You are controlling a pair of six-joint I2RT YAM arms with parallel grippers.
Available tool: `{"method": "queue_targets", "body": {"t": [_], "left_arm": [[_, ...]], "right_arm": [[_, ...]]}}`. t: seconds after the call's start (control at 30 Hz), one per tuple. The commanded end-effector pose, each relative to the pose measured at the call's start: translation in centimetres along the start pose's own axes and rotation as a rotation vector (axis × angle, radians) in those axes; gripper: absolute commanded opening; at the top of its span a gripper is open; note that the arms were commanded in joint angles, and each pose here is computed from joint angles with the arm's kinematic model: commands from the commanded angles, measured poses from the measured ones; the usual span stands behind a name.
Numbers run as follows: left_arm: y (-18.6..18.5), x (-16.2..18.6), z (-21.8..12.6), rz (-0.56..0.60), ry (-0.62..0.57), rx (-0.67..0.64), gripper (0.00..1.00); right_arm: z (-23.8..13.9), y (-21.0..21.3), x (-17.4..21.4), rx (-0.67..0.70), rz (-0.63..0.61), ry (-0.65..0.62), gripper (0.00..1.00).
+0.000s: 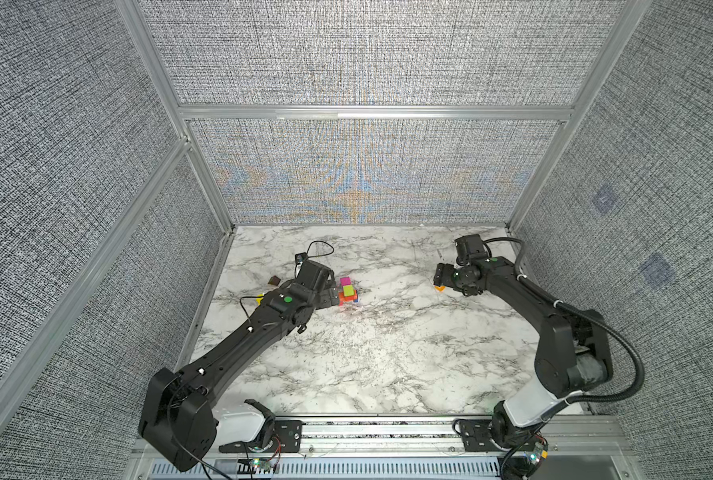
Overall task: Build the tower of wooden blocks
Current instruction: 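Raise the left gripper away while the right gripper grasps the orange Supermarket block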
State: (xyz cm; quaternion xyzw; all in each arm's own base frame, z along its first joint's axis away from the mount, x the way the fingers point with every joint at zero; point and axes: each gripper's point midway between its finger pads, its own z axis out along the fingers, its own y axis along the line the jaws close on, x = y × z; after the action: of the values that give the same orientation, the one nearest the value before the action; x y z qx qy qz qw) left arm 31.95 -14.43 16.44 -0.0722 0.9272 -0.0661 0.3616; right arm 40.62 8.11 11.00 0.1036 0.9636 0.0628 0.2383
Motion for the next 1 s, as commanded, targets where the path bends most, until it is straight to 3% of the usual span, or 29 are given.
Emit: {"method": "queue_targets", "body": {"t": [0.0,0.4,0.57,0.97], "left_arm": [[0.2,-0.7,0.5,-0.024,-0.076,0.002,0.99],[3.1,2.1,2.5,-0.078,-0.18,-0.024,0.99],[2.9,3.6,3.5,-0.128,-0.161,0.025,0.99],[3.1,4.3,4.3,-0.126,-0.145,0.009,0.98]], "right_arm": [[1.2,-0.8,0.5,0.054,0.003,0.052,0.86],[5.3,-1.1,-1.1,0.154,-0.001,0.123,0.77],[7.0,-1.1,-1.4,0.182,-0.017,0.151,0.76],[9.8,-1.4,-1.2,0.214,-0.004,0.191,0.72]]}}
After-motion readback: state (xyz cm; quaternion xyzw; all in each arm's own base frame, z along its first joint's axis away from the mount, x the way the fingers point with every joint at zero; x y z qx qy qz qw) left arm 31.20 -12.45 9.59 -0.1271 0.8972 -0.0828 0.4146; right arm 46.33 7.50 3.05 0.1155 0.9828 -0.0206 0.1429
